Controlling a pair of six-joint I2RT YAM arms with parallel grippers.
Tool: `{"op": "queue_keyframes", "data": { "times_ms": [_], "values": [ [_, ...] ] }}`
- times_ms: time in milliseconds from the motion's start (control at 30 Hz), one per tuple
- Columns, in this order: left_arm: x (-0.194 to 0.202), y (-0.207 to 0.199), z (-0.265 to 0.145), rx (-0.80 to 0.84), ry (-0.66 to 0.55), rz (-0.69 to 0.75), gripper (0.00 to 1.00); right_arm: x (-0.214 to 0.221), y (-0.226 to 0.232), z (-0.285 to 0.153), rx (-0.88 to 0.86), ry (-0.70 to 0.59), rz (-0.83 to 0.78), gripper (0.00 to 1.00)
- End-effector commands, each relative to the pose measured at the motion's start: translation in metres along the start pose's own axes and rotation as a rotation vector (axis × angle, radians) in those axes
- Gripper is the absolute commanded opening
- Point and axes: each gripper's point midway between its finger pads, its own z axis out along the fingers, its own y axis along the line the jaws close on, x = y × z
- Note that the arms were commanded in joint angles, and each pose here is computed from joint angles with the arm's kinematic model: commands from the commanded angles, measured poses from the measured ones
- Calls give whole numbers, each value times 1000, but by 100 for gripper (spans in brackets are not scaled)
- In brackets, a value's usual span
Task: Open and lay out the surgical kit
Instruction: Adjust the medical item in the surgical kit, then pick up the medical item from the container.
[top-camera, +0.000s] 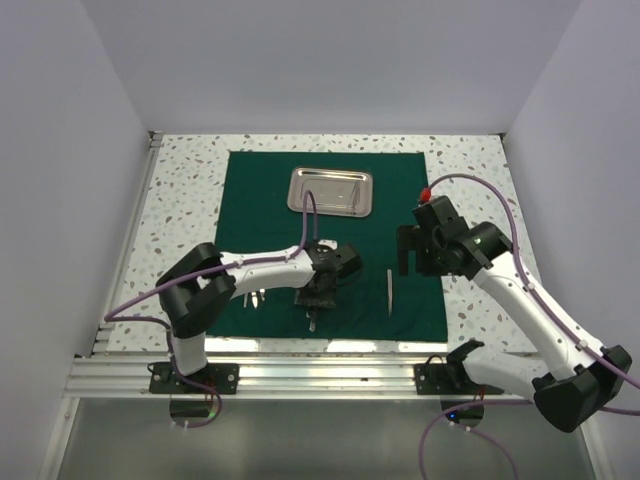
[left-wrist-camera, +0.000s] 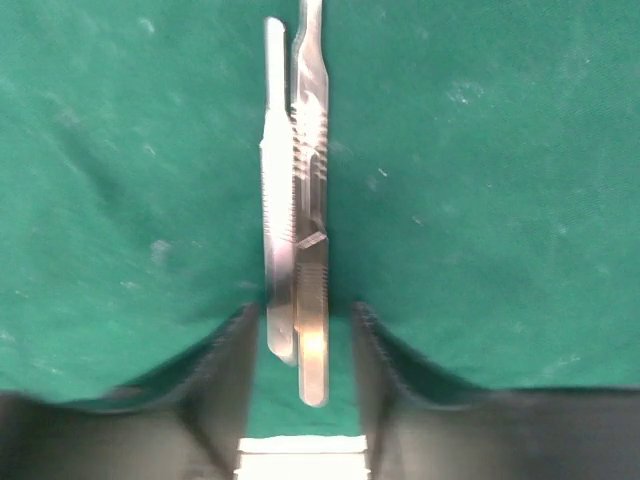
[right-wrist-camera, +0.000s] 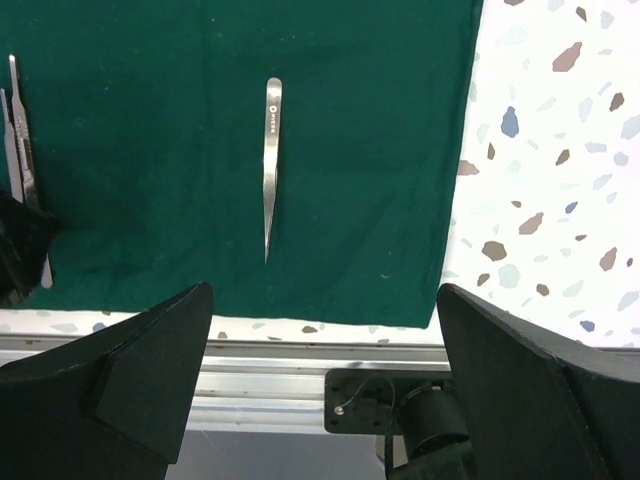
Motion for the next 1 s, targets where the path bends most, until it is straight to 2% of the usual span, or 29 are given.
{"op": "queue_keyframes", "data": {
  "times_ms": [0, 33, 67, 133, 167, 200, 300, 333, 400, 433, 500, 567, 667, 733, 767, 800, 967],
  "values": [
    [-3, -14, -6, 58, -17, 6, 58, -27, 12, 1, -21, -52, -13, 99],
    [-6, -16, -11, 68, -26, 2, 72, -37, 16, 1, -30, -70, -10, 99],
    [-9, -16, -14, 64, -36, 3, 77, -50, 23, -2, -47, -91, -5, 99],
    [-18, -17, -29, 69, -59, -3, 85, -67, 36, 11, -46, -82, -11, 99],
    [-23, -16, -35, 65, -76, -4, 86, -86, 45, 6, -63, -117, 0, 99],
    [-32, -18, -50, 79, -96, -9, 87, -92, 53, 23, -46, -81, -11, 99],
    [-47, -15, -79, 92, -143, -7, 90, -129, 75, 34, -69, -112, 5, 99],
    [-58, -19, -94, 117, -173, -19, 90, -131, 84, 57, -52, -72, -2, 99],
    [-72, -13, -121, 146, -216, -36, 92, -156, 99, 69, -61, -85, 5, 98],
    [-75, -9, -128, 156, -225, -39, 93, -151, 103, 101, -23, -20, -11, 97],
    [-87, 6, -144, 187, -246, -54, 93, -176, 114, 109, -19, -48, -2, 94],
    [-98, 26, -148, 193, -245, -80, 93, -185, 120, 139, 13, -24, -4, 91],
    [-114, 60, -152, 181, -277, -87, 93, -195, 128, 174, 40, -1, 6, 81],
    [-119, 75, -149, 168, -292, -51, 93, -197, 124, 184, 69, 24, 10, 72],
    [-125, 84, -146, 160, -292, -63, 93, -214, 127, 181, 65, -15, 23, 66],
    [-128, 88, -142, 150, -289, -29, 93, -209, 127, 197, 82, 10, 18, 64],
    [-166, 111, -137, 116, -320, -9, 92, -214, 116, 215, 102, 16, 53, 56]
  ]
}}
